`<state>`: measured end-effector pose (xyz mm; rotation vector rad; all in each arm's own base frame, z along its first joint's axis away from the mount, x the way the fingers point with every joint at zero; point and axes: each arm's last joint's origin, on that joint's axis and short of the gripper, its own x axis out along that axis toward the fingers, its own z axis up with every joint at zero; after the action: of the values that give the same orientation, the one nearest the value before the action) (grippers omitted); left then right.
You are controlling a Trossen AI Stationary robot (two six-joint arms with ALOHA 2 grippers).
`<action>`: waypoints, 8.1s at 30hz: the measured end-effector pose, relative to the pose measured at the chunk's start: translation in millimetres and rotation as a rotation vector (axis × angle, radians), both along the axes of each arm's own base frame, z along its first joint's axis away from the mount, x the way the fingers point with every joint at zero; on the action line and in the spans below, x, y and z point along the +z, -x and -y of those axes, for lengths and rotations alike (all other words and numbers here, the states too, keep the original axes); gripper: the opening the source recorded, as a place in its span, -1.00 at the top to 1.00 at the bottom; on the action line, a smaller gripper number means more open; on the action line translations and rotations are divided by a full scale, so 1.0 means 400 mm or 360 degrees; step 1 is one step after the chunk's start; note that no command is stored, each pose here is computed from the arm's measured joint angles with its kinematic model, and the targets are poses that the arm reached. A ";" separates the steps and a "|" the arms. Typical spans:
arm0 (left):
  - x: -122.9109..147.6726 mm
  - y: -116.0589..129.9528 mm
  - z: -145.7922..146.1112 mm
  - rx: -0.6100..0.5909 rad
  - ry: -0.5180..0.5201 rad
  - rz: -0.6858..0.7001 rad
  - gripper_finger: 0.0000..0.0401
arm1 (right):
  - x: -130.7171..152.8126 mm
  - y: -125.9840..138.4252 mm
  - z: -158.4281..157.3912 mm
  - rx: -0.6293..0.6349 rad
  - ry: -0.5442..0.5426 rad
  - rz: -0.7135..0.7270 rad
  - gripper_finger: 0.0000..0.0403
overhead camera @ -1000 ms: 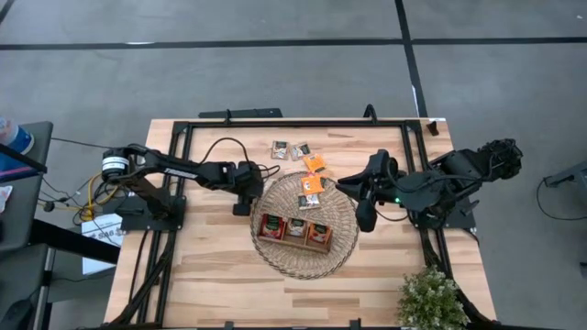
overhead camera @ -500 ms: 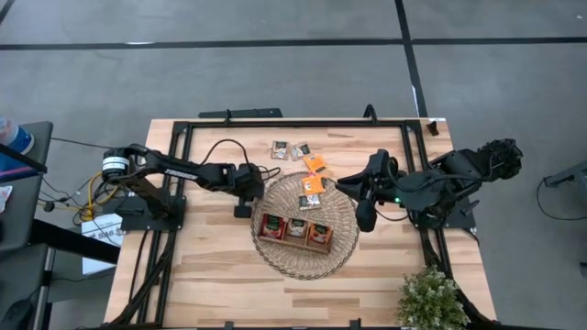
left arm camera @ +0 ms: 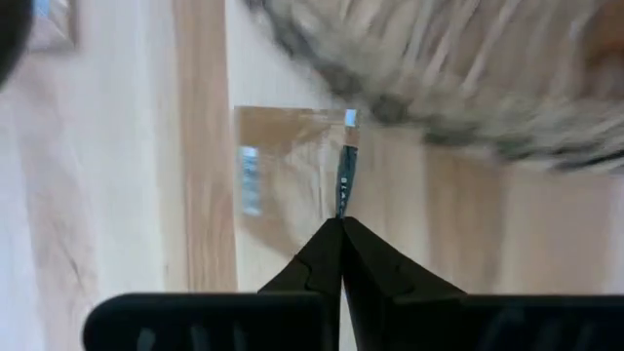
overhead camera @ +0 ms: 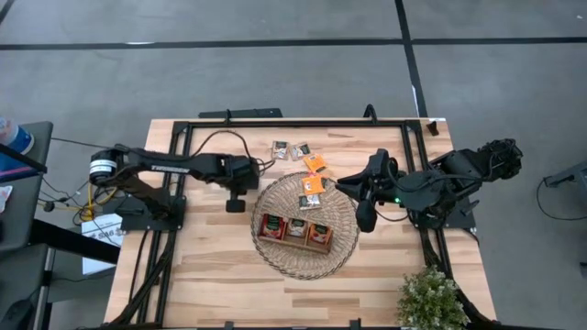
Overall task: Pick & Place Tea
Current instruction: Put the brown tea bag into the middle section of the wooden organizer
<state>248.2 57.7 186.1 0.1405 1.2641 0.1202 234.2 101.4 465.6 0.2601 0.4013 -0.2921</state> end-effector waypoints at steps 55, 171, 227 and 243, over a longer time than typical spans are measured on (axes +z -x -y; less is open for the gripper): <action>0.226 -0.342 0.181 -0.0417 0.0706 0.0163 1.00 | 0.003 0.037 -0.074 0.0208 0.0016 0.0016 0.73; 0.027 -0.246 -0.477 0.1555 0.0429 0.0194 0.03 | -0.015 -0.027 -0.063 0.0109 0.0006 0.0032 0.73; -0.072 -0.237 -0.497 0.1303 0.0618 -0.0033 1.00 | -0.013 -0.061 -0.002 0.0108 -0.0051 0.0016 0.73; 0.098 -0.206 -0.472 0.1174 0.0610 0.0211 1.00 | -0.017 -0.059 -0.001 0.0098 -0.0032 -0.0011 0.73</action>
<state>330.4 246.5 225.5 -0.6618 1.1326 0.5074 257.9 101.8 458.9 0.2663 0.4182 -0.2287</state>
